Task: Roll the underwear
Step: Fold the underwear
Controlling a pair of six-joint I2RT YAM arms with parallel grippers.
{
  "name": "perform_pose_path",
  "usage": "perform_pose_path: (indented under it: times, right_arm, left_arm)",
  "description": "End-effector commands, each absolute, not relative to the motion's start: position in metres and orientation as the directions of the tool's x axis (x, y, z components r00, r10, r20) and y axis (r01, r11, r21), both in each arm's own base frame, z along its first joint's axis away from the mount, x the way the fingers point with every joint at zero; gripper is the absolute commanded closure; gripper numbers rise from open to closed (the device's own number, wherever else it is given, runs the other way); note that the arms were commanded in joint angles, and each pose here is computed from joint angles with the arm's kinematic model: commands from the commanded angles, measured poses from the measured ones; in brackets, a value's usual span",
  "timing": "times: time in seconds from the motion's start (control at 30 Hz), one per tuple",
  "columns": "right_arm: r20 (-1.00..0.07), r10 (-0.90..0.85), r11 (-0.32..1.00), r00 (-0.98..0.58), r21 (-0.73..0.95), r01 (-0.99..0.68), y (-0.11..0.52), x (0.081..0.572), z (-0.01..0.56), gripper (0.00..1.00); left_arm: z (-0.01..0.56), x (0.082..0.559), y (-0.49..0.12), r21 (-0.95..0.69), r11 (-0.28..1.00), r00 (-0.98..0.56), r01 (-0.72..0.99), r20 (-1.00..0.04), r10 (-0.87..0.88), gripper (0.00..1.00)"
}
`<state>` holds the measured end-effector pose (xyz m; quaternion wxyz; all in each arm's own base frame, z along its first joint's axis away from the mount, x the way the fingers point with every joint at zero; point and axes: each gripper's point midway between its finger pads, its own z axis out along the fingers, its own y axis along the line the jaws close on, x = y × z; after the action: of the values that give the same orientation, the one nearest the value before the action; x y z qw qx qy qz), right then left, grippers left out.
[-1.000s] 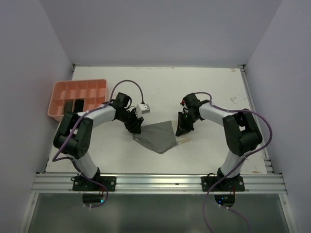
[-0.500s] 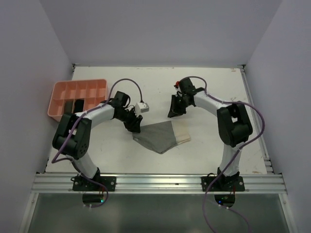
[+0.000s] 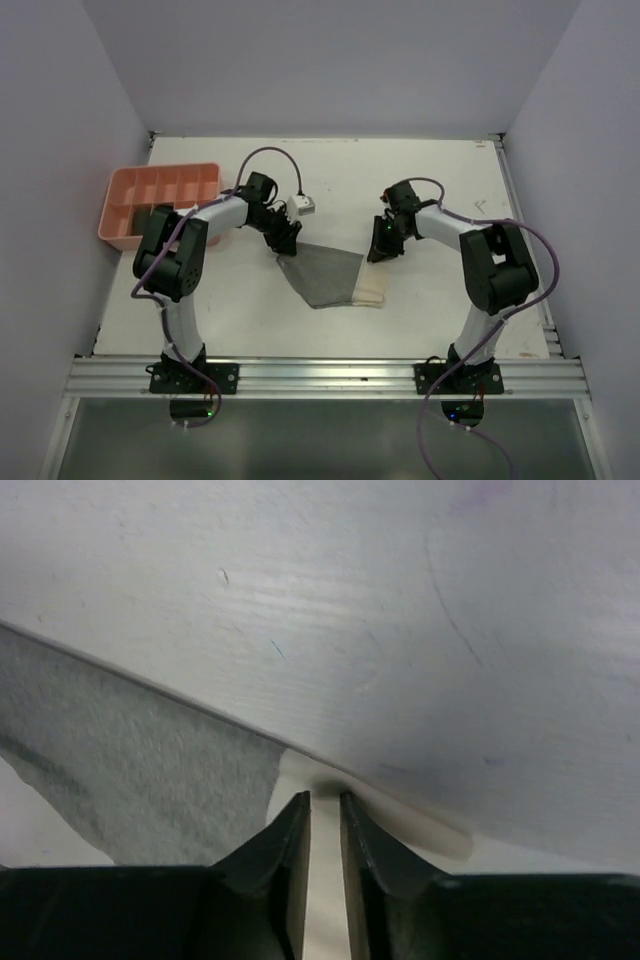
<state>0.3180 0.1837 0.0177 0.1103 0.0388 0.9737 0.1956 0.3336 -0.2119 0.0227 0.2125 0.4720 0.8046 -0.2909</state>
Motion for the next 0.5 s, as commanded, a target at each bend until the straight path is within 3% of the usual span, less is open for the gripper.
perform_pose_path:
  times: [0.0, 0.1, 0.2, 0.33, 0.37, 0.47]
  right_arm:
    - [-0.316, 0.140, 0.939, -0.938, 0.343, 0.025, 0.166, 0.323, 0.051, 0.73]
    - [-0.405, 0.186, 0.899, -0.895, 0.439, -0.012, 0.180, 0.337, 0.099, 0.61]
    - [-0.389, 0.227, 0.801, -0.893, 0.597, -0.056, 0.211, 0.339, 0.132, 0.54]
    - [-0.236, 0.257, 0.662, -0.937, 0.749, -0.007, 0.251, 0.326, 0.136, 0.45]
    - [-0.202, 0.255, 0.648, -0.946, 0.761, 0.012, 0.256, 0.317, 0.128, 0.36]
    - [-0.122, 0.313, 0.561, -0.942, 0.824, 0.080, 0.267, 0.310, 0.116, 0.21]
  left_arm:
    - [0.048, 0.347, -0.218, -0.225, 0.295, -0.366, 0.929, -0.681, 0.634, 0.58]
    - [0.097, 0.337, -0.237, -0.291, 0.221, -0.365, 0.931, -0.757, 0.542, 0.50]
    - [0.128, 0.321, -0.251, -0.391, 0.192, -0.435, 0.900, -0.778, 0.454, 0.41]
    - [0.127, 0.295, -0.259, -0.556, 0.168, -0.572, 0.814, -0.717, 0.399, 0.18]
    - [0.116, 0.283, -0.257, -0.625, 0.192, -0.643, 0.756, -0.658, 0.392, 0.00]
    - [0.102, 0.273, -0.259, -0.713, 0.215, -0.734, 0.667, -0.580, 0.354, 0.00]
